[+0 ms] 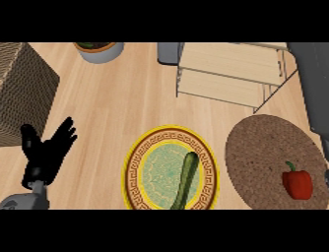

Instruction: Pick the croissant from the placemat and place it in the tiered shelf

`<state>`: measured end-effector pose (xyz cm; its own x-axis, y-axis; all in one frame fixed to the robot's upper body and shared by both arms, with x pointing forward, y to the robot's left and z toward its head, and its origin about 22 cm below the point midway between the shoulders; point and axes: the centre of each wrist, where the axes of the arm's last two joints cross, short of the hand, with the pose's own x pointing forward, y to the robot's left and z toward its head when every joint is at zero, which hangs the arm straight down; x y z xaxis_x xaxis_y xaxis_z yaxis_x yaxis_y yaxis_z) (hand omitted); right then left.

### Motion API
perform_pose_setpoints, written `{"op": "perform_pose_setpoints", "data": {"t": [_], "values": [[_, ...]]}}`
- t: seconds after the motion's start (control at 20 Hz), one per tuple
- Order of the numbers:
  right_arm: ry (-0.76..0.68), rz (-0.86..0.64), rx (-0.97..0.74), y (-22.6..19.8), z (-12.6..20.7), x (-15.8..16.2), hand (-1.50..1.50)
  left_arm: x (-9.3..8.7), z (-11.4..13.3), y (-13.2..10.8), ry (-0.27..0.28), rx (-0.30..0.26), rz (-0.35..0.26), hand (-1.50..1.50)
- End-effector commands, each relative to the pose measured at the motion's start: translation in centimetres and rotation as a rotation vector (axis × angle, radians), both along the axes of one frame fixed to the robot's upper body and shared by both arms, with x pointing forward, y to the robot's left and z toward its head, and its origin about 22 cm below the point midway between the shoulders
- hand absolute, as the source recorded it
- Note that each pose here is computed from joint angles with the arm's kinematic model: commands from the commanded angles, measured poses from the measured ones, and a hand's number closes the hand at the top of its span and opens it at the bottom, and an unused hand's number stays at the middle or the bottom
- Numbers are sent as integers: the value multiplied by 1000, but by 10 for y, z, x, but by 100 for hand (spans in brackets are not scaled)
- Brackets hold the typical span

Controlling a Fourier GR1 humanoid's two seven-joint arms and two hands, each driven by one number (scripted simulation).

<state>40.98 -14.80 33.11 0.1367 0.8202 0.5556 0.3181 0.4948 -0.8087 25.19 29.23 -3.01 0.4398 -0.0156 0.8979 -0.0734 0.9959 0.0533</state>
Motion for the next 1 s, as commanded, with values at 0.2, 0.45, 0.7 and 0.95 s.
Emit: {"op": "perform_pose_setpoints", "data": {"t": [0.2, 0.45, 0.7, 0.95], "values": [[-7, -23, -34, 17, -20, 18, 150, -14, -21, 1, 4, -10, -4, 0], [-56, 3, -19, -14, -25, 44, 150, 0, 9, 8, -3, 2, -18, 0], [-49, 55, -12, -16, -33, 40, 150, -2, -1, -20, -11, 0, -13, 0], [9, 20, -89, -16, -19, 46, 150, -17, -4, -1, 3, 7, 2, 0]]}}
